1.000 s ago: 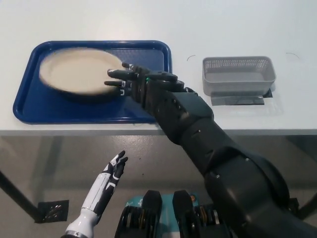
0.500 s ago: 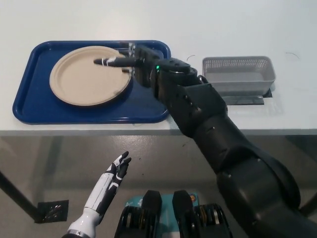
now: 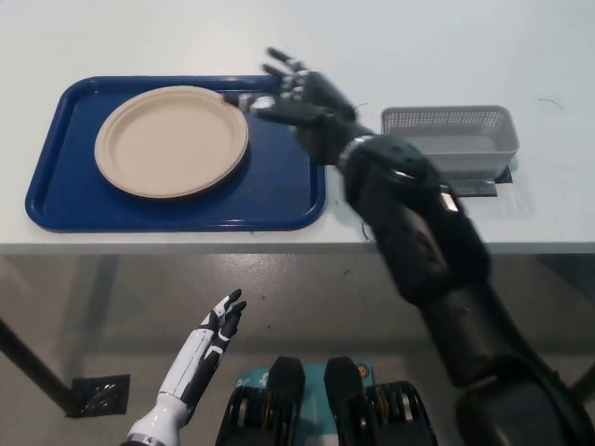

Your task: Use the right hand to pick up a plate from a leveled surface and place it into a tray on the left side

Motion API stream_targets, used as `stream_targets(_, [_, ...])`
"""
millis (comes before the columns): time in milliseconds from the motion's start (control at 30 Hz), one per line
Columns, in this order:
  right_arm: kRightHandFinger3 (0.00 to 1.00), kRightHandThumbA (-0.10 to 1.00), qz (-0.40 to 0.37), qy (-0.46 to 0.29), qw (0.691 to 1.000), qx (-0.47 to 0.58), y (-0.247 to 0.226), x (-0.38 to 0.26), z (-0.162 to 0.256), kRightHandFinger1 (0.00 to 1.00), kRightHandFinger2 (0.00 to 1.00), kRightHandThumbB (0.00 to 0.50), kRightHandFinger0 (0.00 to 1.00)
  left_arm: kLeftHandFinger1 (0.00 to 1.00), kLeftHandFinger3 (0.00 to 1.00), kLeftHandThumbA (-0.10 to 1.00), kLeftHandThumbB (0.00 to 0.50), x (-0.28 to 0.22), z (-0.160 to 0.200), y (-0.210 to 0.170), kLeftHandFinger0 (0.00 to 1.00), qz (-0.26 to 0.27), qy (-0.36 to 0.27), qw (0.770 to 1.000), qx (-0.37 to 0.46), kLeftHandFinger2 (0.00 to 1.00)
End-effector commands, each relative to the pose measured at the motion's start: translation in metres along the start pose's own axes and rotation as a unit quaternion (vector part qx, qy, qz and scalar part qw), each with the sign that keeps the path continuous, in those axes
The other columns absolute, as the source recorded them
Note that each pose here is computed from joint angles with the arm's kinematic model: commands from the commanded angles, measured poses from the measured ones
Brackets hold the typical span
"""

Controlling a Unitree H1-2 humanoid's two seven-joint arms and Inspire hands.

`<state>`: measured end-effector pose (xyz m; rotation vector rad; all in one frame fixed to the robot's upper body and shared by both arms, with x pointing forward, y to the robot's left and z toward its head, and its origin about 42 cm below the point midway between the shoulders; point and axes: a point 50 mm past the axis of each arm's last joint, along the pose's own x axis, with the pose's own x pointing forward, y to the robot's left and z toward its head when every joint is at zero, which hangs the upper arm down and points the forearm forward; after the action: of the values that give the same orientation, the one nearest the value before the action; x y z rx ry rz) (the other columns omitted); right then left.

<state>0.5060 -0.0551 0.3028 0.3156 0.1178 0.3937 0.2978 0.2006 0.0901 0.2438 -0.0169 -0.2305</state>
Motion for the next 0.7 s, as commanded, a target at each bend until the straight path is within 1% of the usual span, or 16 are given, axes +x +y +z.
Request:
stream_targets(0, [1.00, 1.00, 0.248, -0.441, 0.853, -0.133, 0.027, -0.253, 0.195, 1.00, 1.00, 0.403, 1.00, 1.00, 1.00, 1.00, 0.013, 0.001, 0.006, 0.003, 1.00, 0.002, -0.033, 0.999, 0.005, 1.00])
stream_targets(67, [1.00, 1.00, 0.238, -0.467, 0.839, -0.148, 0.006, -0.291, 0.181, 1.00, 1.00, 0.366, 1.00, 1.00, 1.00, 1.00, 0.000, 0.000, 0.005, 0.004, 1.00, 0.006, -0.032, 0.999, 0.004, 1.00])
stream_targets(100, [1.00, 1.00, 0.237, -0.468, 0.839, -0.148, 0.001, -0.299, 0.177, 1.00, 1.00, 0.365, 1.00, 1.00, 1.00, 1.00, 0.000, 0.000, 0.004, 0.004, 1.00, 0.007, -0.031, 0.999, 0.004, 1.00])
stream_targets(133, [1.00, 1.00, 0.238, -0.465, 0.840, -0.145, -0.006, -0.313, 0.168, 1.00, 1.00, 0.382, 1.00, 1.00, 1.00, 1.00, 0.000, 0.000, 0.003, 0.004, 1.00, 0.009, -0.029, 1.000, 0.005, 1.00])
stream_targets(233, [1.00, 1.00, 0.243, -0.460, 0.841, -0.148, -0.025, -0.347, 0.139, 1.00, 1.00, 0.399, 1.00, 1.00, 1.00, 1.00, 0.000, 0.000, 0.000, 0.004, 1.00, 0.012, -0.024, 1.000, 0.004, 1.00])
stream_targets(267, [1.00, 1.00, 0.245, -0.456, 0.843, -0.147, -0.033, -0.354, 0.127, 1.00, 1.00, 0.383, 1.00, 1.00, 1.00, 1.00, 0.000, 0.000, -0.002, 0.003, 1.00, 0.012, -0.022, 1.000, 0.002, 1.00])
stream_targets(300, [1.00, 1.00, 0.245, -0.454, 0.844, -0.148, -0.038, -0.360, 0.119, 1.00, 1.00, 0.382, 1.00, 1.00, 1.00, 1.00, 0.000, -0.001, -0.003, 0.003, 1.00, 0.012, -0.021, 1.000, 0.000, 1.00])
stream_targets(333, [1.00, 1.00, 0.243, -0.450, 0.847, -0.142, -0.042, -0.364, 0.111, 1.00, 1.00, 0.390, 1.00, 1.00, 1.00, 1.00, 0.000, -0.001, -0.004, 0.002, 1.00, 0.012, -0.021, 1.000, -0.001, 1.00])
stream_targets(367, [1.00, 1.00, 0.259, -0.418, 0.864, -0.111, -0.049, -0.373, 0.097, 1.00, 1.00, 0.428, 1.00, 1.00, 1.00, 1.00, 0.000, -0.002, -0.005, 0.001, 1.00, 0.012, -0.020, 1.000, -0.002, 1.00])
stream_targets(400, [1.00, 1.00, 0.248, -0.407, 0.871, -0.116, -0.054, -0.380, 0.086, 1.00, 1.00, 0.470, 1.00, 1.00, 1.00, 1.00, 0.000, -0.002, -0.005, 0.000, 1.00, 0.012, -0.019, 1.000, -0.002, 1.00])
stream_targets(433, [1.00, 1.00, 0.235, -0.406, 0.874, -0.125, -0.056, -0.386, 0.072, 1.00, 1.00, 0.431, 1.00, 1.00, 1.00, 1.00, 0.000, -0.003, -0.006, -0.001, 1.00, 0.012, -0.018, 1.000, -0.004, 1.00])
stream_targets(467, [1.00, 1.00, 0.230, -0.405, 0.876, -0.128, -0.055, -0.388, 0.062, 1.00, 1.00, 0.404, 1.00, 1.00, 1.00, 1.00, 0.000, -0.003, -0.006, -0.001, 1.00, 0.012, -0.018, 1.000, -0.005, 1.00])
stream_targets(500, [1.00, 1.00, 0.215, -0.396, 0.884, -0.125, -0.055, -0.390, 0.052, 1.00, 1.00, 0.408, 1.00, 1.00, 1.00, 1.00, 0.000, -0.003, -0.006, -0.001, 1.00, 0.013, -0.018, 1.000, -0.005, 1.00])
stream_targets(533, [1.00, 1.00, 0.190, -0.375, 0.900, -0.118, -0.055, -0.392, 0.037, 1.00, 1.00, 0.399, 1.00, 1.00, 1.00, 1.00, 0.000, -0.002, -0.006, -0.003, 1.00, 0.014, -0.019, 1.000, -0.006, 1.00])
stream_targets(600, [1.00, 1.00, 0.166, -0.338, 0.921, -0.094, -0.055, -0.393, 0.017, 1.00, 1.00, 0.388, 1.00, 1.00, 1.00, 1.00, 0.000, -0.002, -0.006, -0.003, 1.00, 0.015, -0.018, 1.000, -0.008, 1.00])
stream_targets(667, [1.00, 1.00, 0.138, -0.303, 0.940, -0.074, -0.071, -0.388, -0.008, 1.00, 1.00, 0.375, 1.00, 1.00, 1.00, 1.00, 0.000, -0.003, -0.007, -0.004, 1.00, 0.014, -0.019, 1.000, -0.010, 1.00])
